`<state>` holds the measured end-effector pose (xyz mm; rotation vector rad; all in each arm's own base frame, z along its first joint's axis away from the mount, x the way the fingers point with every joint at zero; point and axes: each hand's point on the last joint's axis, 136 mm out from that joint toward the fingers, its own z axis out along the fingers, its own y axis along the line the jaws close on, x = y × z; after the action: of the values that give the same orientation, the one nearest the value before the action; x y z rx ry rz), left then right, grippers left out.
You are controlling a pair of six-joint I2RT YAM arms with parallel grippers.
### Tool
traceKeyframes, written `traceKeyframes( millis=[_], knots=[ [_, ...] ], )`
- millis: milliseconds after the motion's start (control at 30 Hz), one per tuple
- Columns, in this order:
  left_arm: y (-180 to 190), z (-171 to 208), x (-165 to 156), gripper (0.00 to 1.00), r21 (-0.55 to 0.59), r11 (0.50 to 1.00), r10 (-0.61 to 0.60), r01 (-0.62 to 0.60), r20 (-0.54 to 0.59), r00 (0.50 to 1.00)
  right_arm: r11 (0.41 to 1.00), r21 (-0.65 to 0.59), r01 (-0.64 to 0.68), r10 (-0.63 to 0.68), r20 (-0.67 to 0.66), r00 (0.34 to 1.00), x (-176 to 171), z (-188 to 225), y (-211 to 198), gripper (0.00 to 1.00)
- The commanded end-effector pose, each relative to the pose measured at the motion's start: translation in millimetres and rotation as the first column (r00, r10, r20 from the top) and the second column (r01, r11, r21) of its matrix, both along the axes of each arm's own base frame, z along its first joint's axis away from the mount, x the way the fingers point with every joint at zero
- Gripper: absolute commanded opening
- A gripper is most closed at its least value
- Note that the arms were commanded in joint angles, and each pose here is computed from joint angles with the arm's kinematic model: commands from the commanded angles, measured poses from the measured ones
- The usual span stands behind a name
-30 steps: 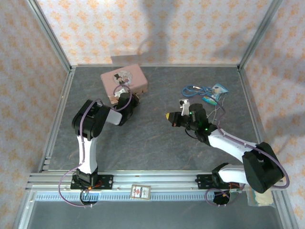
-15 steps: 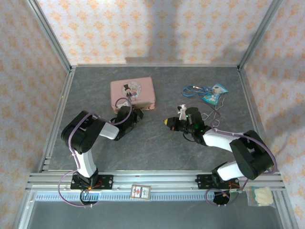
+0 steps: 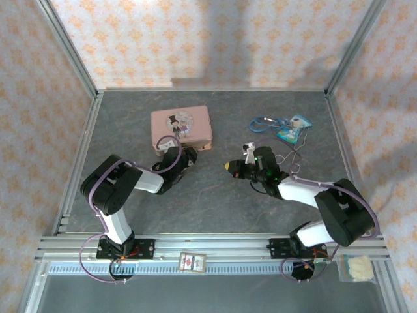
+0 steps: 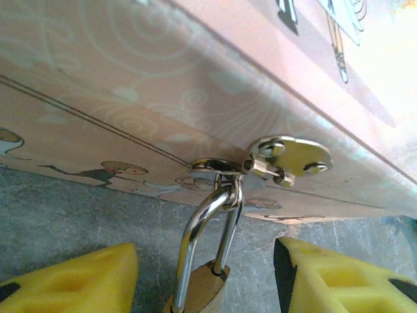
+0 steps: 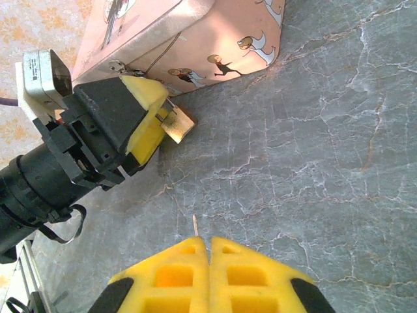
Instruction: Unlock a padlock with a key
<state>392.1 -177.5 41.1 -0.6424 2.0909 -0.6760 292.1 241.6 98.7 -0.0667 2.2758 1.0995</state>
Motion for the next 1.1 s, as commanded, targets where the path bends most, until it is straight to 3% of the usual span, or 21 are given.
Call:
traceKeyframes(
  millis=[0,300,633,767,1067],
  knots=[
    [-1.9,-28.0,-1.6,0.54,0.000,1.000,0.024,-0.024,-0.069,0.997,1.000,-0.001,0.026,-0.025,0.051,0.998,4.3,12.5,-4.9,0.00],
    [-11.6,-54.2,0.9,0.40,0.002,1.000,0.000,0.000,-0.123,0.992,0.999,-0.007,0.032,-0.032,0.057,0.998,5.0,14.5,-6.3,0.00],
    [-20.2,-38.0,3.1,0.08,-0.032,0.999,-0.042,0.039,-0.088,0.995,0.999,0.009,0.031,-0.032,0.036,0.999,4.0,10.1,-4.6,0.00],
    [-34.2,-25.6,1.3,0.00,-0.141,0.987,-0.082,0.072,-0.066,0.994,0.997,0.072,0.021,-0.021,0.002,1.000,1.9,6.3,2.3,0.00],
    [-64.8,27.7,-4.5,0.00,-0.440,0.885,-0.140,0.149,0.053,0.989,0.984,0.180,0.006,0.008,-0.076,0.997,3.2,-3.4,17.8,0.00]
  ],
)
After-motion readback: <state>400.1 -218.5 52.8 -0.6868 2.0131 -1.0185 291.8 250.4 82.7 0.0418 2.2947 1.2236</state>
